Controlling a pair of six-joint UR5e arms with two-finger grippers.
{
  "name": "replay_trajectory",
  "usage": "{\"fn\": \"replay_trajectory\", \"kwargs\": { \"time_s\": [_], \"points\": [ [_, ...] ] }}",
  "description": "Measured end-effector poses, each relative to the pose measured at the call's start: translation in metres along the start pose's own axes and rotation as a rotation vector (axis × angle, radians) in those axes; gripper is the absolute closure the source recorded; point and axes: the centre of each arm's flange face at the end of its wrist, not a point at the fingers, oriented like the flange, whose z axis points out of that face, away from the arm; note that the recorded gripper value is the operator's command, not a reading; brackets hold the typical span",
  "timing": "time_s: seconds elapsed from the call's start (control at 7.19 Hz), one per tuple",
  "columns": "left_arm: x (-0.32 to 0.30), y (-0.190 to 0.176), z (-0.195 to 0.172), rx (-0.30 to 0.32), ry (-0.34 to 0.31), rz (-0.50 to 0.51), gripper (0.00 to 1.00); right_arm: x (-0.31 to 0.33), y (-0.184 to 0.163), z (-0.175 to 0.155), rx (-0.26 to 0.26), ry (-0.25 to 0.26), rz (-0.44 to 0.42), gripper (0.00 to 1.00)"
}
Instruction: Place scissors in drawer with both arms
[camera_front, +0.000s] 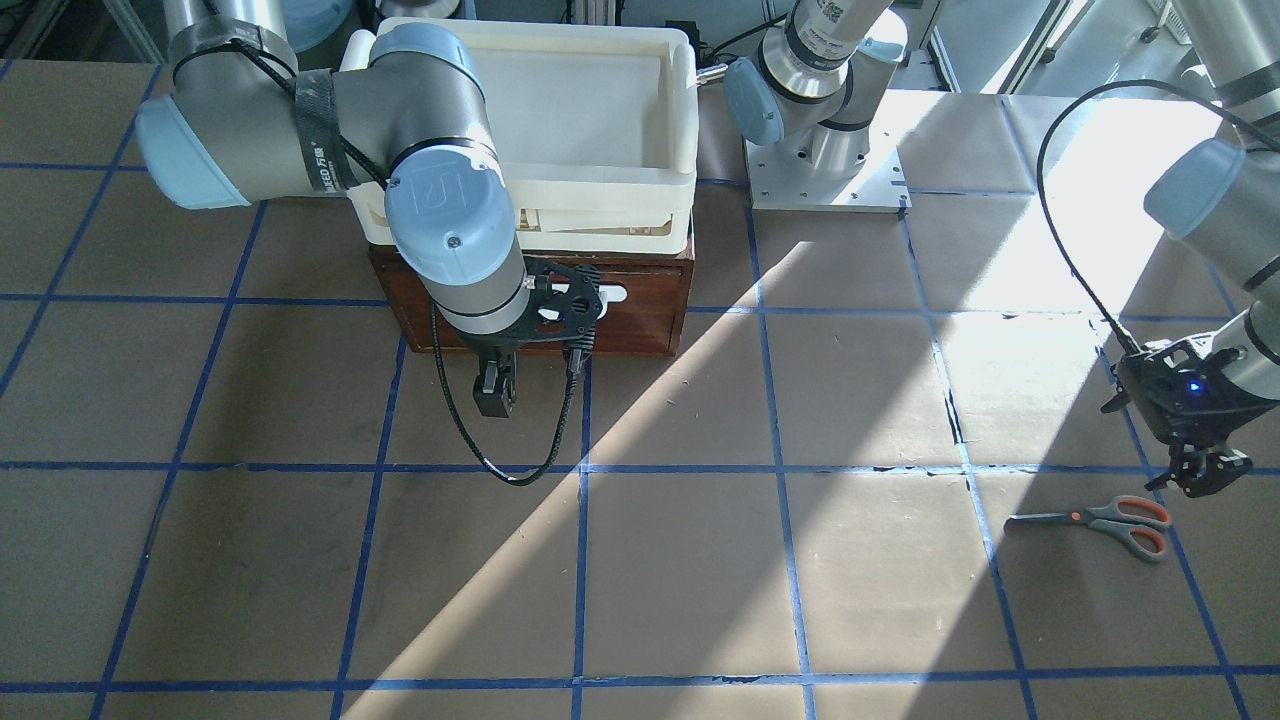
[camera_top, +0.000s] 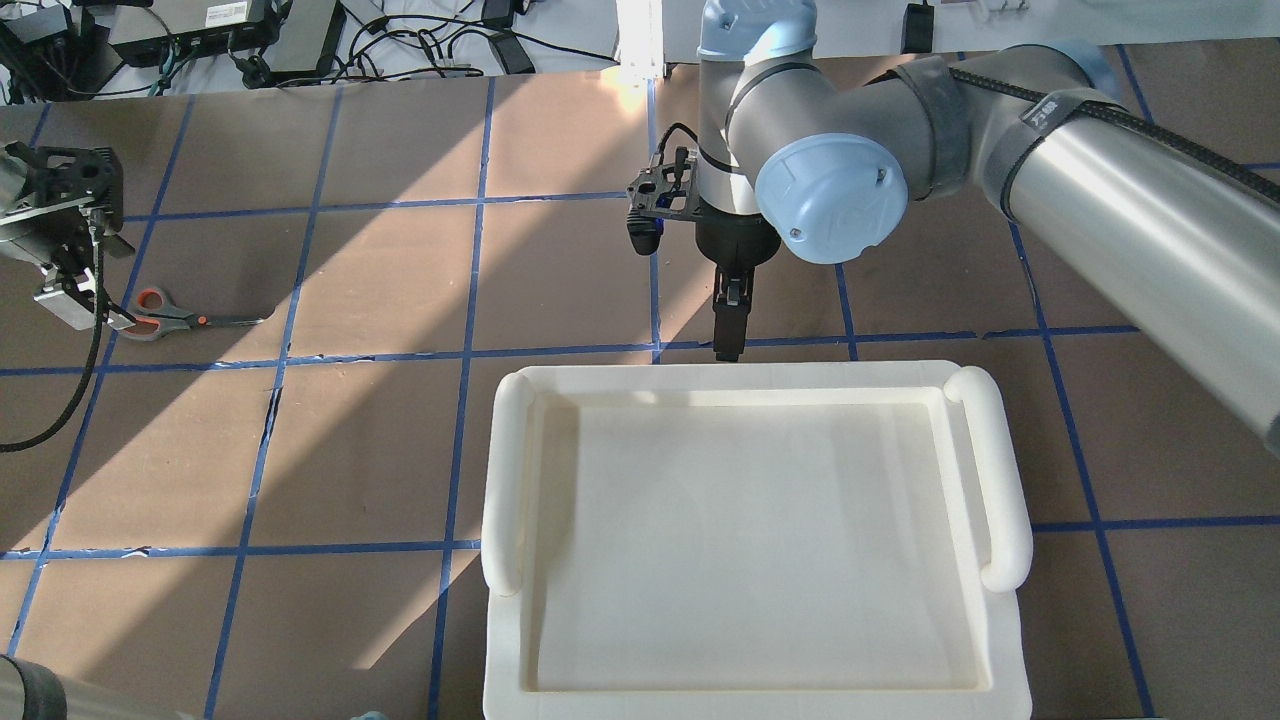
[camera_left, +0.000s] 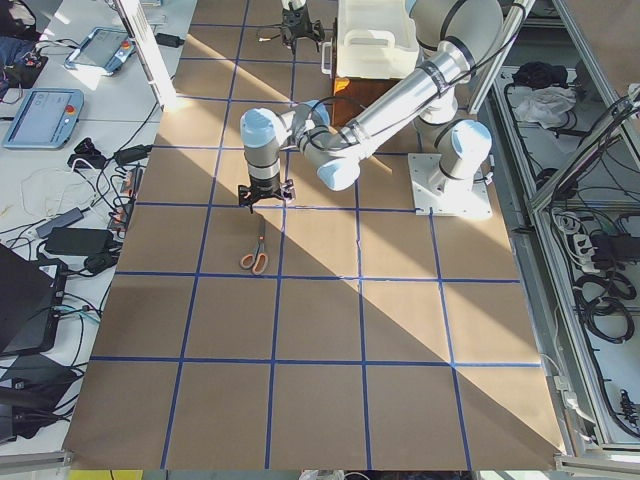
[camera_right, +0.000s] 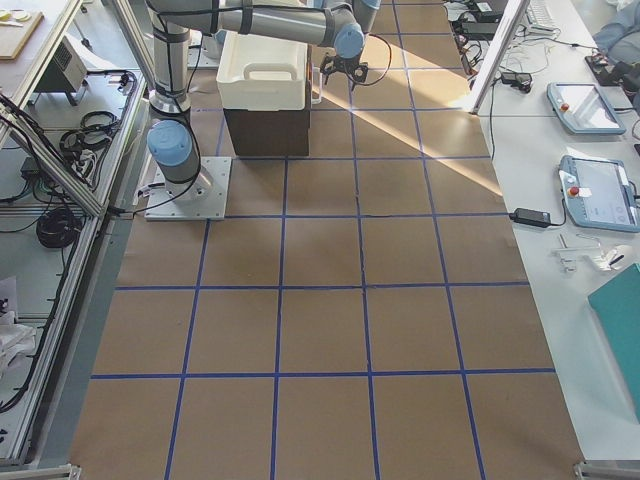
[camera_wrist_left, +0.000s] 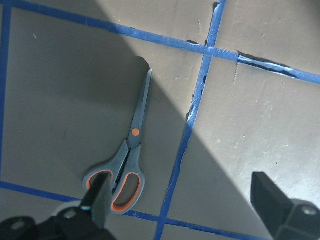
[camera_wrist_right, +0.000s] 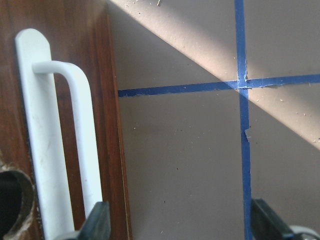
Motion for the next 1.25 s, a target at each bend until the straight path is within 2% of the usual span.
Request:
{"fn": "replay_trajectory", "kwargs": {
  "time_s": [0.14, 0.42, 0.7, 0.83, 1.25],
  "points": [
    [-0.006, 0.010, 0.020, 0.001, -0.007, 0.046, 0.00, -0.002, -0.001, 0.000, 0.002, -0.003, -0.026, 0.00],
    [-0.018, 0.023, 0.057, -0.004, -0.020, 0.121, 0.00, -0.005, -0.007, 0.005, 0.020, -0.023, -0.009, 0.00],
    [-0.023, 0.026, 0.086, 0.008, -0.003, 0.177, 0.02, -0.010, -0.014, 0.013, 0.025, -0.052, 0.008, 0.00],
    [-0.024, 0.027, 0.097, 0.010, 0.000, 0.196, 0.06, -0.012, -0.015, 0.016, 0.022, -0.062, 0.007, 0.00],
    [-0.028, 0.028, 0.117, 0.017, -0.005, 0.214, 0.06, -0.015, -0.016, 0.019, 0.007, -0.073, 0.000, 0.00]
  ]
}}
